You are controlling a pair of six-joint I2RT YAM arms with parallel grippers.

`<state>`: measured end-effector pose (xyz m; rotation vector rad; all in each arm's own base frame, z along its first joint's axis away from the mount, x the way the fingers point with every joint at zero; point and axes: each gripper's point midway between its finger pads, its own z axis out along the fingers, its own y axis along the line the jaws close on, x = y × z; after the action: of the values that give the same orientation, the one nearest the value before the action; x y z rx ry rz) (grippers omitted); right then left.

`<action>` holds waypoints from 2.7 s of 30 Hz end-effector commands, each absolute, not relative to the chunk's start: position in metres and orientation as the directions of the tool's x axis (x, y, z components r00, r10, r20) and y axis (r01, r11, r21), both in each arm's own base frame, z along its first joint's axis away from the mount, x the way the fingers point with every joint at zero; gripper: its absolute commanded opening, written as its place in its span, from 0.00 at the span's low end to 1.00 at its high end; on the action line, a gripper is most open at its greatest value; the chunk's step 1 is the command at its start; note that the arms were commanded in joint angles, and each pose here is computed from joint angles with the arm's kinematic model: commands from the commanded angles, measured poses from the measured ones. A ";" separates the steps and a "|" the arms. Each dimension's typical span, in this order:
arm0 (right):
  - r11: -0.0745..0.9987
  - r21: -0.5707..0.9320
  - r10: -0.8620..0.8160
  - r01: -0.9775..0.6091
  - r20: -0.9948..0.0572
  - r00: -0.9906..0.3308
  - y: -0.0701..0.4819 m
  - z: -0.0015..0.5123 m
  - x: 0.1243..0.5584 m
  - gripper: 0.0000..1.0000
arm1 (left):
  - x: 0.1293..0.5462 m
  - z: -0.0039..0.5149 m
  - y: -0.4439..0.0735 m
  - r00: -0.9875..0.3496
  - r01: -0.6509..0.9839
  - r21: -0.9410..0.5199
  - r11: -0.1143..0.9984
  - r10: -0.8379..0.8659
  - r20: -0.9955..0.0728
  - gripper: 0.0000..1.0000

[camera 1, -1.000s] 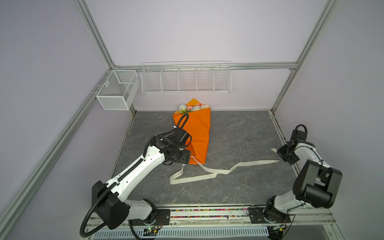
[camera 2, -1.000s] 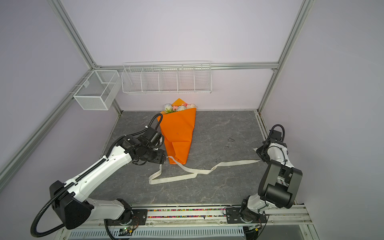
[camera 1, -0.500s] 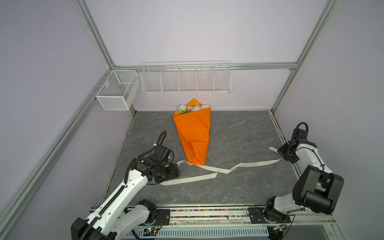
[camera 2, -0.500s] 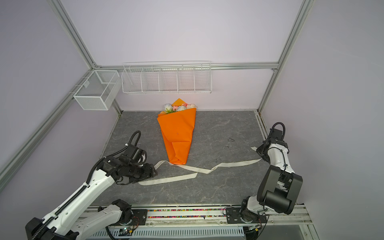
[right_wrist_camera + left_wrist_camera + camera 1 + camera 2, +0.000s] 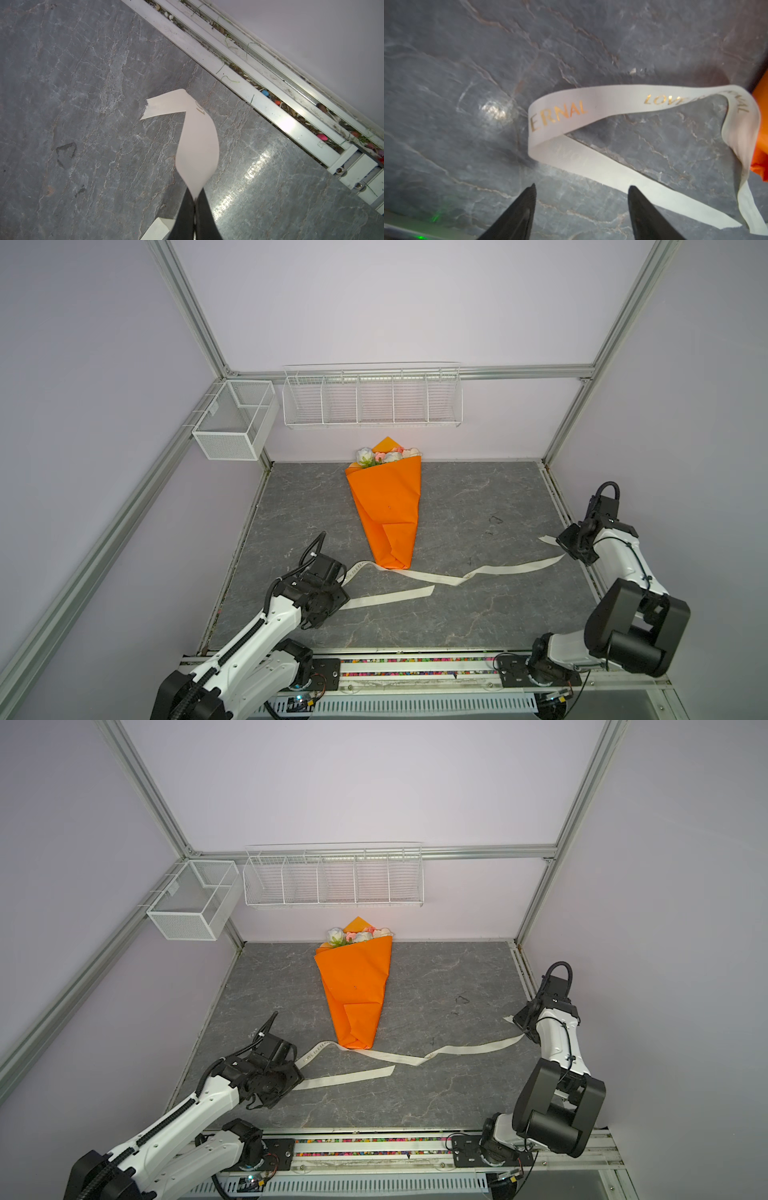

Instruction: Tie the bouquet of fake flowers

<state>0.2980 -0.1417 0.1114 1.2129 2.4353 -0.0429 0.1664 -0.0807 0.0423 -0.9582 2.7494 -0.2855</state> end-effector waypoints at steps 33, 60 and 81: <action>0.647 0.158 0.731 0.746 -0.407 -0.547 -0.139 0.133 0.296 0.06 | 0.180 0.014 -0.047 -0.834 -0.537 0.018 0.844 -0.527 -0.162 0.47; 0.599 0.037 0.693 0.800 -0.526 -0.494 -0.174 0.166 0.271 0.06 | 0.260 0.072 0.032 -0.715 -0.654 -0.216 0.725 -0.685 -0.137 0.00; 0.630 0.024 0.698 0.776 -0.454 -0.553 -0.159 0.136 0.263 0.06 | 0.317 0.197 0.161 -0.678 -0.582 -0.162 0.797 -0.585 -0.445 0.00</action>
<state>0.2649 -0.1589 0.1392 1.1758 2.4226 -0.2384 0.3222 0.1298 0.1491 -1.0266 2.5747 -0.3342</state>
